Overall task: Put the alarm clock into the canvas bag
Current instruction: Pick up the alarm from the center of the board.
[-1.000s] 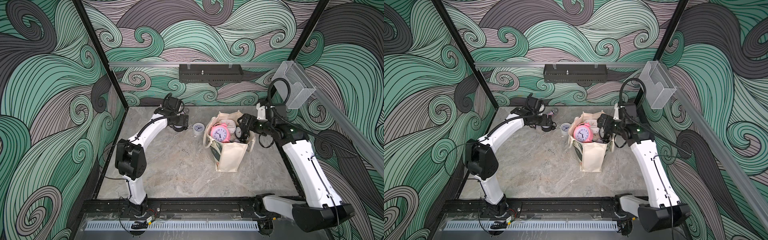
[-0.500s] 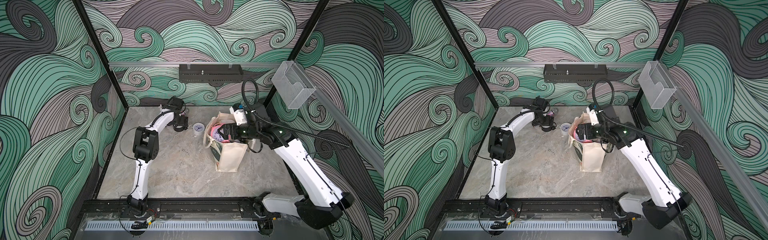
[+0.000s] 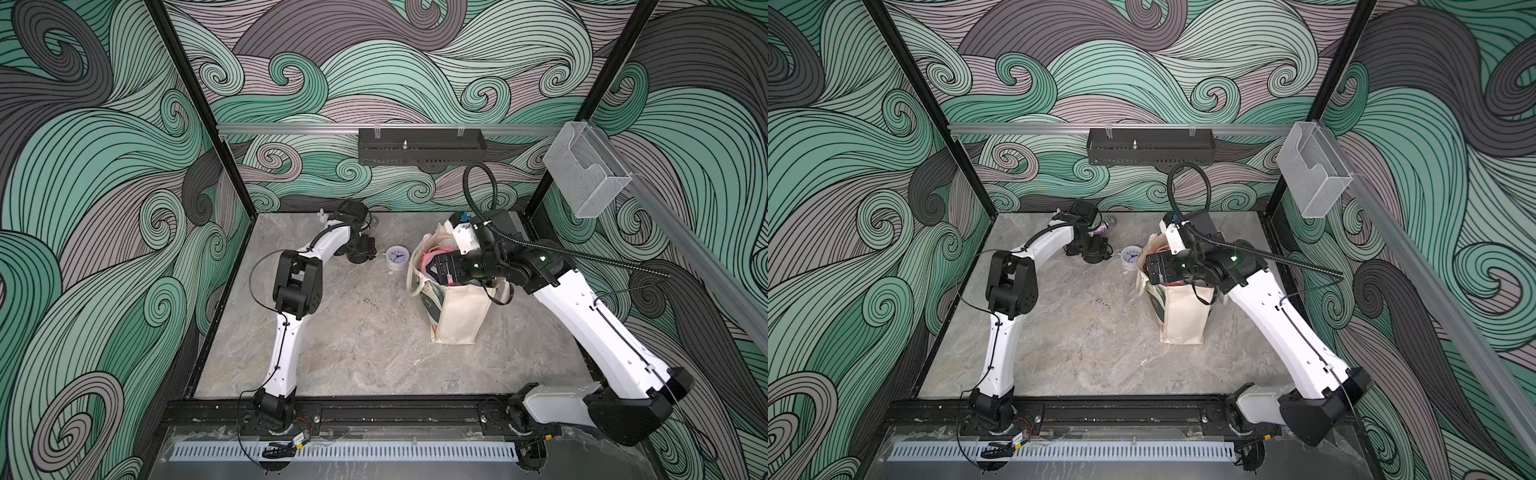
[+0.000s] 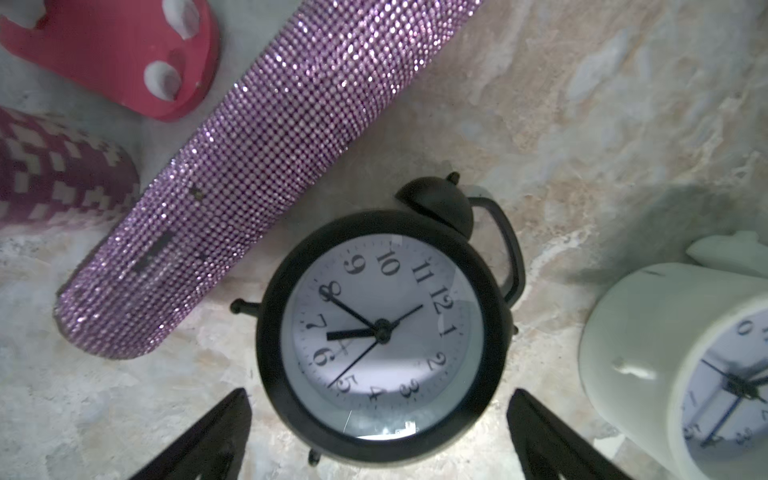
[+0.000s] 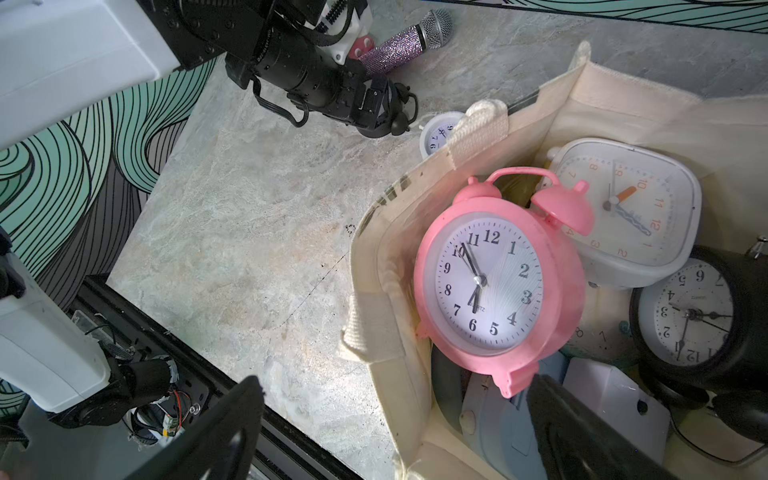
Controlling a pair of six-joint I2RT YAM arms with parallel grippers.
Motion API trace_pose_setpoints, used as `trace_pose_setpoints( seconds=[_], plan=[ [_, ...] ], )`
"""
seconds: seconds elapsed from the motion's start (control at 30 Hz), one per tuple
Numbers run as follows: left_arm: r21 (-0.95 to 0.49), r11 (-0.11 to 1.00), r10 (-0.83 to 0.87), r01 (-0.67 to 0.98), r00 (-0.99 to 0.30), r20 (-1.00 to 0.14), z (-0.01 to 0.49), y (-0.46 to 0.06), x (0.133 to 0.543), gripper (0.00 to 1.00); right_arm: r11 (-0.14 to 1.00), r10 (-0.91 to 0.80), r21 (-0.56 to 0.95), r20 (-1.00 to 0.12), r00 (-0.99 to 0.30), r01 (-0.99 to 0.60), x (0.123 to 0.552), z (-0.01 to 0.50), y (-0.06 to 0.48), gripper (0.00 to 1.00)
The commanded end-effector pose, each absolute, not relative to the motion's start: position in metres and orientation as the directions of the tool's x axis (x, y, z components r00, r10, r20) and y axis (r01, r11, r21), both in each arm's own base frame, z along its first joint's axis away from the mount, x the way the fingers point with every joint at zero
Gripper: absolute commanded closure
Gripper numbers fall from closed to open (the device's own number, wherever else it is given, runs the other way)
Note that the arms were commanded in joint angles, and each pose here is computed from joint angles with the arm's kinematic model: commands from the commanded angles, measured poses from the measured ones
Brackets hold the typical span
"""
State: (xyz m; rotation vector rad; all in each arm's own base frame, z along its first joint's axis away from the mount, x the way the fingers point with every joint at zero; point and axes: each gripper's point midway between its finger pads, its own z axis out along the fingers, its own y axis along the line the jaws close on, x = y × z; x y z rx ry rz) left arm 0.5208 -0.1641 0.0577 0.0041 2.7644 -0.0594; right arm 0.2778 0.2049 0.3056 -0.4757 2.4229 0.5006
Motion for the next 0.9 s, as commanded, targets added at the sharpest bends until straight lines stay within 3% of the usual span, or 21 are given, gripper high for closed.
trace_pose_setpoints(
  seconds=[0.0, 0.3, 0.73, 0.87],
  plan=[
    [-0.05, 0.998, -0.051, -0.033, -0.912, -0.408, 0.059, -0.161, 0.538, 0.01, 0.857, -0.228, 0.225, -0.641, -0.733, -0.463, 0.277, 0.312, 0.206, 0.0],
    [-0.064, 0.996, -0.089, -0.067, -0.892, -0.444, 0.048, -0.163, 0.552, 0.02, 0.859, -0.233, 0.225, -0.628, -0.743, -0.46, 0.278, 0.307, 0.208, 0.0],
    [-0.06, 0.994, -0.109, -0.091, -0.885, -0.453, 0.047, -0.161, 0.555, 0.28, 0.863, -0.234, 0.222, -0.621, -0.748, -0.454, 0.279, 0.303, 0.206, 0.0],
    [-0.138, 0.986, -0.147, -0.097, -0.897, -0.417, 0.07, -0.171, 0.541, 0.36, 0.872, -0.233, 0.204, -0.625, -0.745, -0.444, 0.282, 0.303, 0.203, 0.0]
  ],
)
